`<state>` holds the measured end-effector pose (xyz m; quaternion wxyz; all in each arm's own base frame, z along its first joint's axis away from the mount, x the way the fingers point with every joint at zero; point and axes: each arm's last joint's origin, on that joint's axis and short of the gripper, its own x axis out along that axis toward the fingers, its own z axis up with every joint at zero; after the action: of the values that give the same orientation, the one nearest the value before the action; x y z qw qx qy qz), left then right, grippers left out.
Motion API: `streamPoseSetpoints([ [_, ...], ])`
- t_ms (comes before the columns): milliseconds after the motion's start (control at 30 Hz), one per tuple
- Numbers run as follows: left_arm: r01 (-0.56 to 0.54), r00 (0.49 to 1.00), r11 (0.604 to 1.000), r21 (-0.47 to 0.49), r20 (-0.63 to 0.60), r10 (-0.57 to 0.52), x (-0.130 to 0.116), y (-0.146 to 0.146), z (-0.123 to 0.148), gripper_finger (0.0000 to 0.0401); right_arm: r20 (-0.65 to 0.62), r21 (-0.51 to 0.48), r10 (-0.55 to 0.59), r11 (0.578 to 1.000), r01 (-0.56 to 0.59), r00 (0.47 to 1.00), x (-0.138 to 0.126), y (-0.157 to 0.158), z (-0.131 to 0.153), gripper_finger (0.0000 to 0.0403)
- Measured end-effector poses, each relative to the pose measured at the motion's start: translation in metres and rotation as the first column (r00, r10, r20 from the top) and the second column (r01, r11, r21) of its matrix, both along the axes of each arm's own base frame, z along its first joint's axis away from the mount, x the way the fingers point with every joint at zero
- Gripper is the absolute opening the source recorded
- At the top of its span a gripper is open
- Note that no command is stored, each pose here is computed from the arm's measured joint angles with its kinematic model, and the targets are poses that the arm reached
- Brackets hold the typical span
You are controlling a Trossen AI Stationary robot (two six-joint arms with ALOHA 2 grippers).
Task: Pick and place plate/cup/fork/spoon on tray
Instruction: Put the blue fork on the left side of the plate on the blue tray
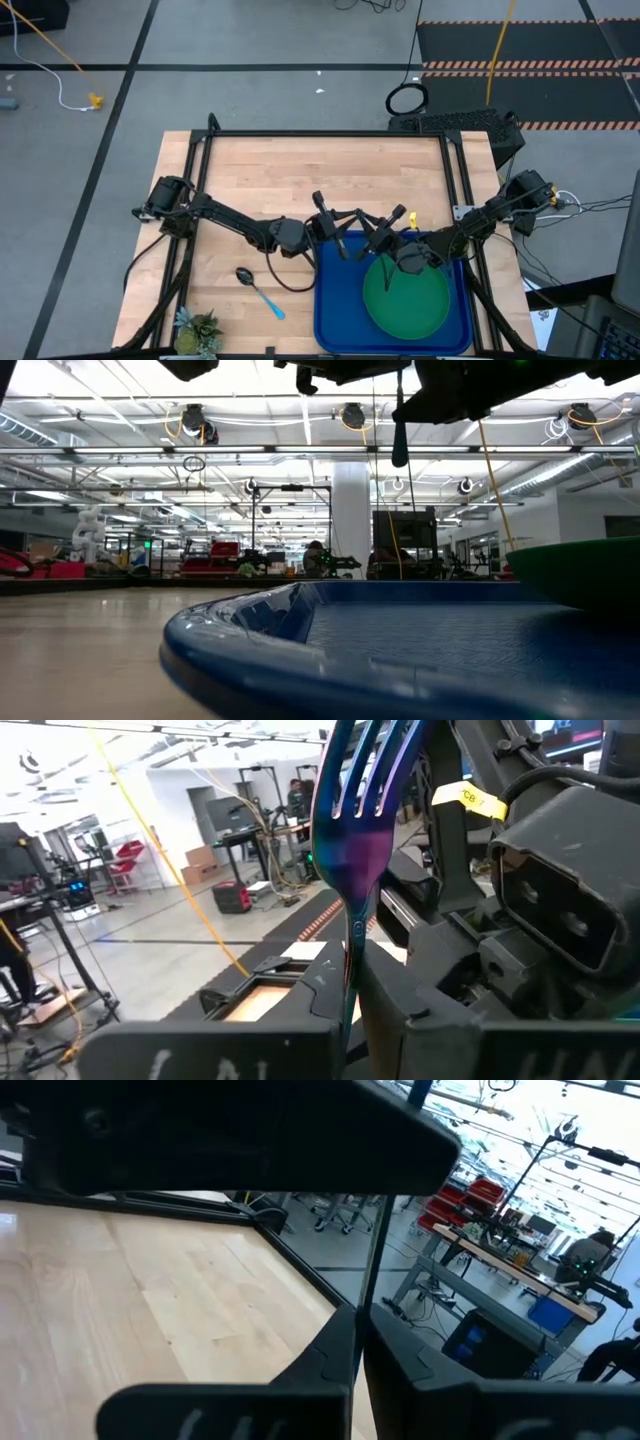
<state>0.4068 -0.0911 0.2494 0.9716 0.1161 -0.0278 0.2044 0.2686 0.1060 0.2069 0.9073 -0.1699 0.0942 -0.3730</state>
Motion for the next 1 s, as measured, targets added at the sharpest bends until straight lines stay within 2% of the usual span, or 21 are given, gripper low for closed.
streamPoseSetpoints([
  [133,0.009,1.0,0.999,-0.034,-0.004,-0.009,-0.001,-0.001,0.002,0.0022,-0.015,-0.014,0.01,1.0,-0.011,1.0,-0.001,0.002,0.0,0.0012],
  [333,0.05,0.999,0.995,-0.089,-0.013,-0.051,-0.01,-0.006,0.015,0.0011,-0.067,-0.087,0.042,0.995,-0.048,0.997,-0.012,0.017,0.008,0.0063],
  [500,0.067,0.997,0.989,-0.132,-0.041,-0.073,-0.026,-0.012,0.034,0.002,-0.069,-0.122,0.034,0.992,-0.042,0.997,-0.031,0.029,0.028,0.0105],
  [667,0.101,0.992,0.97,-0.221,-0.057,-0.116,-0.041,-0.023,0.045,0.001,-0.058,-0.127,-0.007,0.992,-0.001,0.998,-0.057,0.037,0.052,0.013],
  [767,0.137,0.986,0.942,-0.306,-0.046,-0.158,-0.046,-0.034,0.043,0.0011,-0.049,-0.11,-0.019,0.994,0.014,0.999,-0.074,0.04,0.066,0.0134],
  [1000,0.182,0.974,0.849,-0.496,-0.03,-0.226,-0.045,-0.066,0.017,0.0014,0.017,-0.045,0.1,0.994,-0.099,0.995,-0.104,0.048,0.088,0.0131],
])
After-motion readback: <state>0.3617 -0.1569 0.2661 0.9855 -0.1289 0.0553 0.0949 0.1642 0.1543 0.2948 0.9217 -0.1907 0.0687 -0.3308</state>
